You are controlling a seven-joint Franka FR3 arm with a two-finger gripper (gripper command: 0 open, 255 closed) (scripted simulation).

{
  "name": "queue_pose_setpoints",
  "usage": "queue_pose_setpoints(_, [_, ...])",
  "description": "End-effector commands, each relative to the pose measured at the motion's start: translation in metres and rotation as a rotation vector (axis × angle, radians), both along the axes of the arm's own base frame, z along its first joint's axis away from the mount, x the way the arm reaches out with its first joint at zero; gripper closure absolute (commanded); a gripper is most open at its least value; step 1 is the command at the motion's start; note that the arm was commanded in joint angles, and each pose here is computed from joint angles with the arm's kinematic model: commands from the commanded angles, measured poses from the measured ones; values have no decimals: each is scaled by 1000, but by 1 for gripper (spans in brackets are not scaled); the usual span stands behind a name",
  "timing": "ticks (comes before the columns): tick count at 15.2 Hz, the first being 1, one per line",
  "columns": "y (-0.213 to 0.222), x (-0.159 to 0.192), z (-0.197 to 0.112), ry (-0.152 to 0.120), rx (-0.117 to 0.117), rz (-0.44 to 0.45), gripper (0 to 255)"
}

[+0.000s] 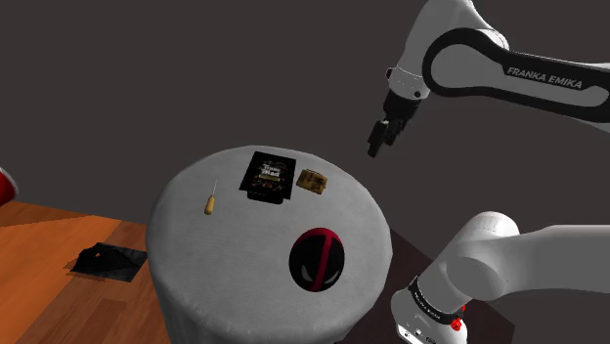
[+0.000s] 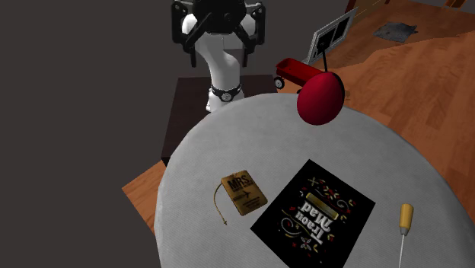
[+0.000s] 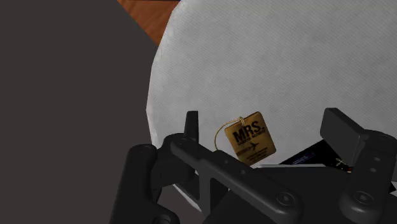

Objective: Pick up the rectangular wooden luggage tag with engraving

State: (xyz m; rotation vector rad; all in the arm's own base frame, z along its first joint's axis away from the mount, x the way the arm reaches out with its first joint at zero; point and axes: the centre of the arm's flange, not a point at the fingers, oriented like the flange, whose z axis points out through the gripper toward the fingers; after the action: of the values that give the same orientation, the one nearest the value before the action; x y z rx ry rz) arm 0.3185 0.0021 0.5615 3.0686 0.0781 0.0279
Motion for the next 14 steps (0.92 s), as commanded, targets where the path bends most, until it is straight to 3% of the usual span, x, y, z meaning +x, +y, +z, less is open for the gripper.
queue_pose_setpoints(1, [0,0,0,0,0,0,0])
queue_pose_setpoints(14, [5,92,-141,45,-123,737,0])
